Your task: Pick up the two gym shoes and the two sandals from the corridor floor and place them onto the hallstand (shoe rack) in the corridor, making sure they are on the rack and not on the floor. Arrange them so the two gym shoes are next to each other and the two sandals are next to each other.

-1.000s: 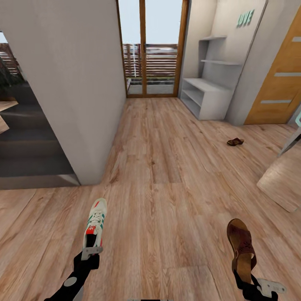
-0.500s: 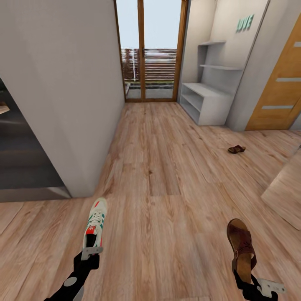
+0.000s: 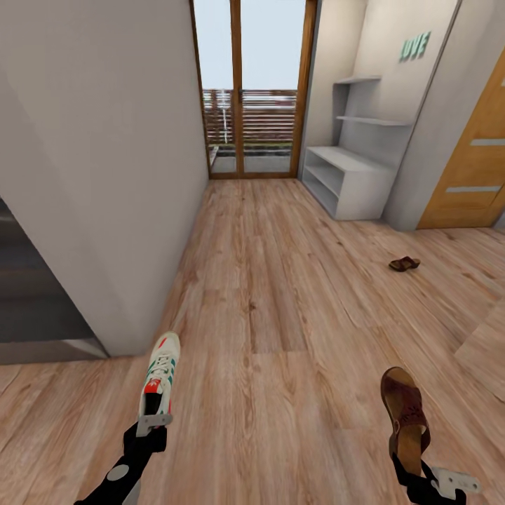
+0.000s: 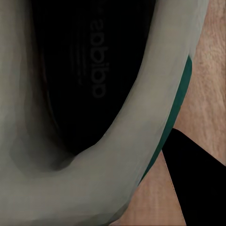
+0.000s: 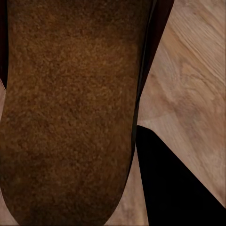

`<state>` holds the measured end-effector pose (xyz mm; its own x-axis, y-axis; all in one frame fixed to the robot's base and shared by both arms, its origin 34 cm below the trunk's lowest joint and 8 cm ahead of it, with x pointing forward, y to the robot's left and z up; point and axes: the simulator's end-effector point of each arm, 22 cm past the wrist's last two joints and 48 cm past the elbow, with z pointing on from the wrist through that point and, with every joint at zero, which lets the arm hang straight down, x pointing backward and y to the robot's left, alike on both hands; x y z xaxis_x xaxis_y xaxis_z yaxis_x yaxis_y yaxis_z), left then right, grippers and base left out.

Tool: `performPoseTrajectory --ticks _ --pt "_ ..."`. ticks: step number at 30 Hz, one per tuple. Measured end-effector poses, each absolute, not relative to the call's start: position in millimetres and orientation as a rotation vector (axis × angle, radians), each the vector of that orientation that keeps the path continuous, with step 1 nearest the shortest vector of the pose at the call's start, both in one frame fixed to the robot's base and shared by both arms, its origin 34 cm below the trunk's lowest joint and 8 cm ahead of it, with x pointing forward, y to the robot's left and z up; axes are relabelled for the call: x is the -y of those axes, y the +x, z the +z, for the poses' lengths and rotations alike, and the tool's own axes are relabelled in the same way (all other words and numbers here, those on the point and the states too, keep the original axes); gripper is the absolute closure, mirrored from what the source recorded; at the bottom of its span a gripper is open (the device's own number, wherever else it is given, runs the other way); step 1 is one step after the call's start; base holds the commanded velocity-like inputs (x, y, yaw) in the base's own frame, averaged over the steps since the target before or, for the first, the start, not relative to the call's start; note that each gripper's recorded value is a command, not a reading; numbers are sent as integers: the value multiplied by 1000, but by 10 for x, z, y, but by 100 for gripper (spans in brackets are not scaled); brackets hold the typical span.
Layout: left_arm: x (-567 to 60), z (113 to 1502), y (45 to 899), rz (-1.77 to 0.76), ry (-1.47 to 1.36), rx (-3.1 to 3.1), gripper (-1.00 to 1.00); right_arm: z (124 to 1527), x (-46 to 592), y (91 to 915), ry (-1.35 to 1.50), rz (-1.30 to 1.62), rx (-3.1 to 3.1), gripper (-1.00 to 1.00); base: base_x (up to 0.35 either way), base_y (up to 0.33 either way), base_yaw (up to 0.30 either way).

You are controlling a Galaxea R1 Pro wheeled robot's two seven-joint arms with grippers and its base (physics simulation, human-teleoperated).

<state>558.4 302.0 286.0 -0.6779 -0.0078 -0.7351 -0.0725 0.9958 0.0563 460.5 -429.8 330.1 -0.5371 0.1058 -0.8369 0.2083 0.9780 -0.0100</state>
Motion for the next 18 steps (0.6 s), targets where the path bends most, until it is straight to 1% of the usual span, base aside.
performPoseTrajectory --ticks 18 --pt "-3021 2978 5648 101 -57 -2290 100 3402 4297 4667 220 -129 -2114 100 340 0 0"
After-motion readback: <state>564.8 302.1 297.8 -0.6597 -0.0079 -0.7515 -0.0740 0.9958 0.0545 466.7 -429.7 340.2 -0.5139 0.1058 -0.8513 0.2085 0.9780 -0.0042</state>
